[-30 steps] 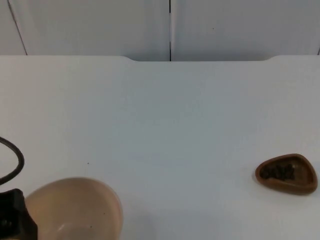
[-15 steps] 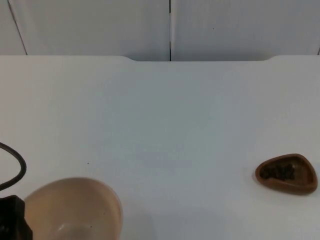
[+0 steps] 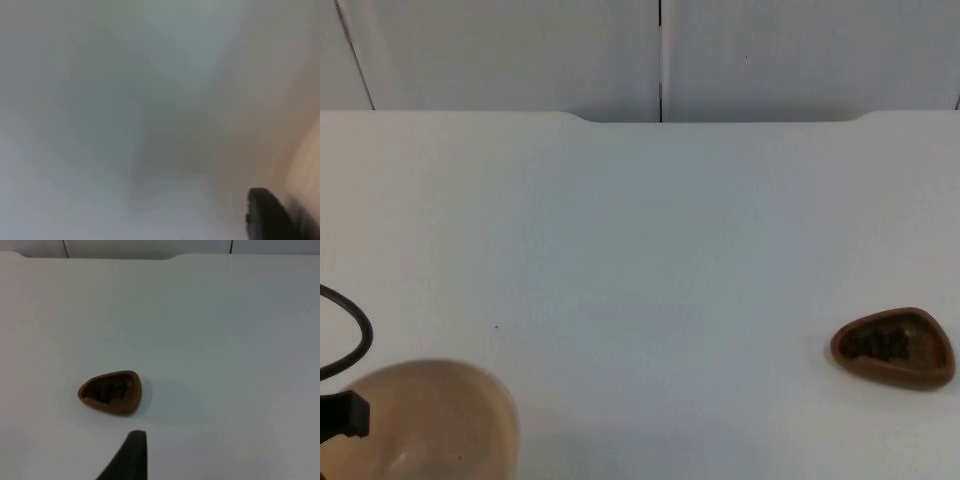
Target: Pick up the bowl with the left hand and pour the coffee beans from the cup into the bowl with the right hand.
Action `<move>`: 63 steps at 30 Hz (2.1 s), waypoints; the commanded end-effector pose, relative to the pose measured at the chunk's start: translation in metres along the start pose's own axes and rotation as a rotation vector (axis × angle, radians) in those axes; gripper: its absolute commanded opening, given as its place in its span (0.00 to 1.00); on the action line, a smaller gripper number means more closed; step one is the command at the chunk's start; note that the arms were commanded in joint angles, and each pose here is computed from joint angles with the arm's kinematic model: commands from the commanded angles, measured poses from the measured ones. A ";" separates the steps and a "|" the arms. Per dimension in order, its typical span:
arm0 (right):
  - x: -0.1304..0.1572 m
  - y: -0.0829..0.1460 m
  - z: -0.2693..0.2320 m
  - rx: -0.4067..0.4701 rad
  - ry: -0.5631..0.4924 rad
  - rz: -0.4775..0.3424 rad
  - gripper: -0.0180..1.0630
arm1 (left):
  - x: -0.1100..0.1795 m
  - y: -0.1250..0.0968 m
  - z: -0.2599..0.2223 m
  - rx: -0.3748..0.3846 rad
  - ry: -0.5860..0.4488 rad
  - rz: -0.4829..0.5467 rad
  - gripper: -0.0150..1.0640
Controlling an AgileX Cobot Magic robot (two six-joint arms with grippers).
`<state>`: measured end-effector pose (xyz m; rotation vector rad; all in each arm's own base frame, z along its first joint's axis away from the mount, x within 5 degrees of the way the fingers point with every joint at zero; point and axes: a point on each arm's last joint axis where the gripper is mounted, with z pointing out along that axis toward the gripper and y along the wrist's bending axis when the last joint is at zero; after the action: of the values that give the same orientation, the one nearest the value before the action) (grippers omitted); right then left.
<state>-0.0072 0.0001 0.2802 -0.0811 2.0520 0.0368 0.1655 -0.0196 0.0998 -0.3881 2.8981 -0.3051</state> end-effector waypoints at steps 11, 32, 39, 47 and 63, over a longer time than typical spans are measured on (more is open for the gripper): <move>0.000 0.000 0.000 0.004 -0.006 0.003 0.99 | 0.006 -0.006 -0.009 0.063 0.032 -0.008 0.01; 0.000 0.000 0.000 0.004 -0.006 0.003 0.99 | -0.012 -0.037 -0.061 0.260 -0.031 0.083 0.01; 0.000 0.000 0.000 0.004 -0.006 0.003 0.99 | -0.023 -0.048 -0.073 0.305 -0.028 0.126 0.01; 0.000 0.000 0.000 0.004 -0.006 0.003 0.99 | -0.037 -0.068 -0.084 0.302 -0.035 0.204 0.01; 0.000 0.000 0.000 0.004 -0.006 0.003 0.99 | -0.072 -0.135 -0.065 0.154 0.059 0.441 0.01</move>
<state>-0.0072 0.0001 0.2802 -0.0811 2.0520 0.0368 0.2502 -0.1126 0.2047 0.2789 2.8794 -0.4700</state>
